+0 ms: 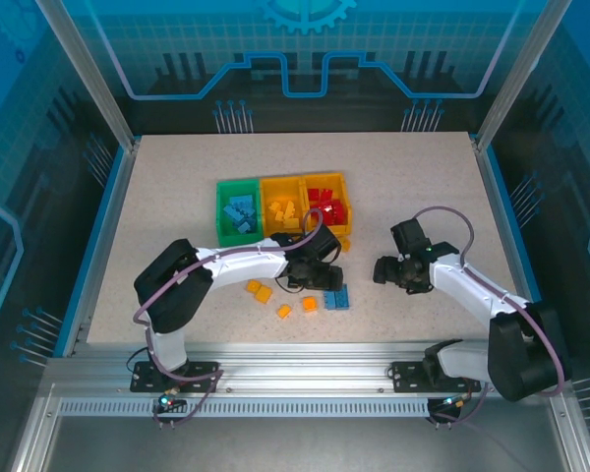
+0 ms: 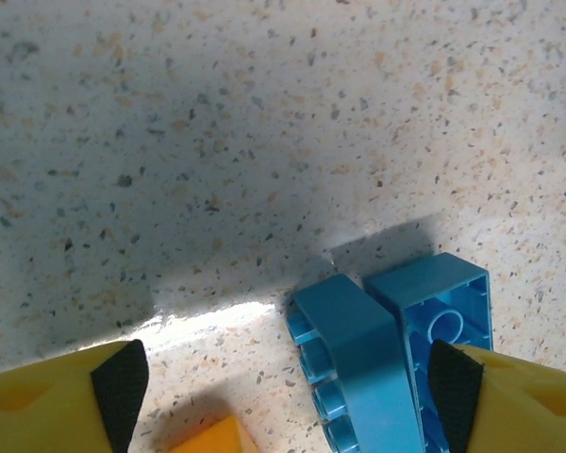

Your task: Sort the legos into containers by color

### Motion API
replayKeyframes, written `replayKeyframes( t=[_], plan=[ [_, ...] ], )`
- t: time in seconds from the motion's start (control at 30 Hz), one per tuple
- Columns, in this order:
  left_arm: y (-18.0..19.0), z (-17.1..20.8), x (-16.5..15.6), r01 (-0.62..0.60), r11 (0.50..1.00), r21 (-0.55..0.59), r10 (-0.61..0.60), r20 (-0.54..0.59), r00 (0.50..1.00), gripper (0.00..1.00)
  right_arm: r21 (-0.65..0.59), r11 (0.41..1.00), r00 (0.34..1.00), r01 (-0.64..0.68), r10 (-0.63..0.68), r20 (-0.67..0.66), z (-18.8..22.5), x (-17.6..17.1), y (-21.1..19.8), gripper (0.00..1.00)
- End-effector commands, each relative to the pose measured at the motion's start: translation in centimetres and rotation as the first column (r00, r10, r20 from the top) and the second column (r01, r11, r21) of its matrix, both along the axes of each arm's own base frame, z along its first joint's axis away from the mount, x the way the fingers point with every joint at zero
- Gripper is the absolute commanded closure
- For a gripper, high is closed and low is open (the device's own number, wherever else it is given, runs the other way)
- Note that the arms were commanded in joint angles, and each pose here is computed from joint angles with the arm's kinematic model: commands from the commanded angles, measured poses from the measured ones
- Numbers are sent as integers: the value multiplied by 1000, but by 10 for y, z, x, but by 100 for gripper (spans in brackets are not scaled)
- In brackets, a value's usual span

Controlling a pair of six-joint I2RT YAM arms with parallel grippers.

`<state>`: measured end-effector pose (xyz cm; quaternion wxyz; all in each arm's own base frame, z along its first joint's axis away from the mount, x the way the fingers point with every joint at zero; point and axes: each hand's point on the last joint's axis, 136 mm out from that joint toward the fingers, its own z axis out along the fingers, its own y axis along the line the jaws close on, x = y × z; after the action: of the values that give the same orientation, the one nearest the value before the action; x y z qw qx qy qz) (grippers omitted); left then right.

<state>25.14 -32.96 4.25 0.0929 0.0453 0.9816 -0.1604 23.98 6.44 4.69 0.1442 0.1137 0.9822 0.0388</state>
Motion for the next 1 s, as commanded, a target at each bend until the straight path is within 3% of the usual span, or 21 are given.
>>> replayKeyframes(
  t=[0.0,0.2,0.4,0.67,0.97],
  plan=[
    [-6,-3,-8,4,1000,13,-4,-41,999,25,15,1000,1000,14,-14,13,2,1,-3,18],
    [-12,-4,-10,11,1000,16,-10,-44,999,29,14,1000,1000,14,-14,9,0,-1,-3,18],
    [-16,3,-9,9,1000,13,-8,-28,1000,25,20,1000,1000,15,-15,7,-2,-3,-3,18],
    [-12,-3,-13,9,999,39,-7,-45,999,42,22,1000,1000,13,-14,22,2,-1,-2,18],
    [-11,-8,-13,18,998,66,-15,-49,999,44,18,1000,1000,10,-10,21,2,-1,-3,18]
  ],
)
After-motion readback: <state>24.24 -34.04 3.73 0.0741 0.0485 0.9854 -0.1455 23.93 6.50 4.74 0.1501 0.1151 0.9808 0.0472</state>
